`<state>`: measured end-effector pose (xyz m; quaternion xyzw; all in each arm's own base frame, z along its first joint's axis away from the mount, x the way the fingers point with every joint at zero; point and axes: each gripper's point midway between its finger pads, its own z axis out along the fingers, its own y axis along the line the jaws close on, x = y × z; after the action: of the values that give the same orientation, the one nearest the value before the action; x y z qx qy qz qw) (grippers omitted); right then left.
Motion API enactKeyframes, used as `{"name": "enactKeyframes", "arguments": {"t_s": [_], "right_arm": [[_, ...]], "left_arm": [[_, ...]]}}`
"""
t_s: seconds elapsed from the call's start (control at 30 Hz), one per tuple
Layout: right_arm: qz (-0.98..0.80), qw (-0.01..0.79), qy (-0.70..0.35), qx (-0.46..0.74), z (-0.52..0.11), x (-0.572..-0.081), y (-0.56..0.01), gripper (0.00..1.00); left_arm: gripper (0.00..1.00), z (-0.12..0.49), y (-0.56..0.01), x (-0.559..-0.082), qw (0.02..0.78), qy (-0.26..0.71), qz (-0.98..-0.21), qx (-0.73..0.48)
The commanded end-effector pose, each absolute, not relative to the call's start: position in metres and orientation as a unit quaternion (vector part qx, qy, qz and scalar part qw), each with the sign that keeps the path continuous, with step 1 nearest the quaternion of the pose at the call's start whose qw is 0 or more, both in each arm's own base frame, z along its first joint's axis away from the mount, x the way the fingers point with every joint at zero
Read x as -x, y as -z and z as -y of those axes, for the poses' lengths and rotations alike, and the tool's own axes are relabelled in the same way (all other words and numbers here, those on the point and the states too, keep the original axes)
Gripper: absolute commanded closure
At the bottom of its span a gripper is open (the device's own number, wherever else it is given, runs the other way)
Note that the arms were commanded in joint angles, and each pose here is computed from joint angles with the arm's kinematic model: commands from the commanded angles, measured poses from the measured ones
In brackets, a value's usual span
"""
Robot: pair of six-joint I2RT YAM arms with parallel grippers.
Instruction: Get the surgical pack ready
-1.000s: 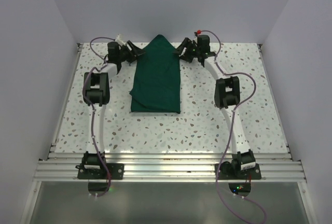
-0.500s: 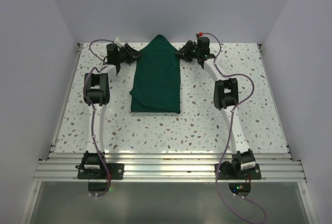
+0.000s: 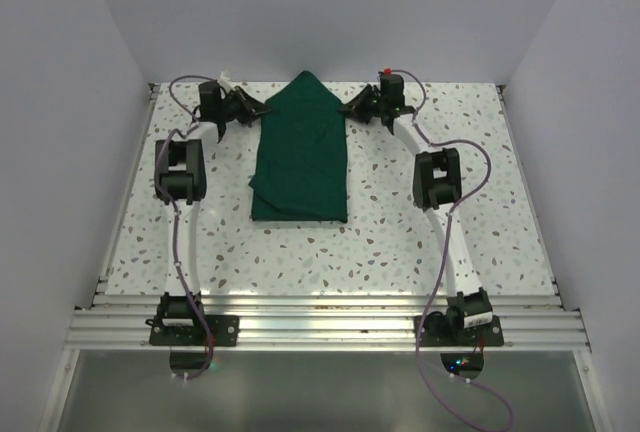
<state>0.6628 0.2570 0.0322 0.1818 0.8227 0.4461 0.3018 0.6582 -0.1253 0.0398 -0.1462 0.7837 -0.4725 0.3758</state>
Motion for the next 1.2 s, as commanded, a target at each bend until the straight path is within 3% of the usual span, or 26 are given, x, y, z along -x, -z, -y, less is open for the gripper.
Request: {"name": "enactKeyframes", "arguments": {"t_s": [0.0, 0.4, 0.73, 1.17], "right_arm": [[-0.811, 0.311, -0.474, -0.148, -0.264, -0.649, -0.115, 1.00], [-0.819, 0.252, -0.504, -0.110, -0.274, -0.584, -0.187, 1.00], [-0.865, 0.179, -0.463, -0.070, -0.283, -0.489, -0.168, 1.00], [-0.878, 0.152, -0.452, -0.051, -0.271, -0.432, -0.171, 1.00]], "left_arm": [[1.00, 0.126, -0.132, -0.640, 0.406, 0.488, -0.768, 0.077], [1.00, 0.127, -0.153, -0.558, 0.374, 0.461, -0.804, 0.043], [1.00, 0.129, -0.159, -0.485, 0.336, 0.446, -0.830, 0.020], [1.00, 0.126, -0.165, -0.419, 0.310, 0.417, -0.854, 0.006]]}}
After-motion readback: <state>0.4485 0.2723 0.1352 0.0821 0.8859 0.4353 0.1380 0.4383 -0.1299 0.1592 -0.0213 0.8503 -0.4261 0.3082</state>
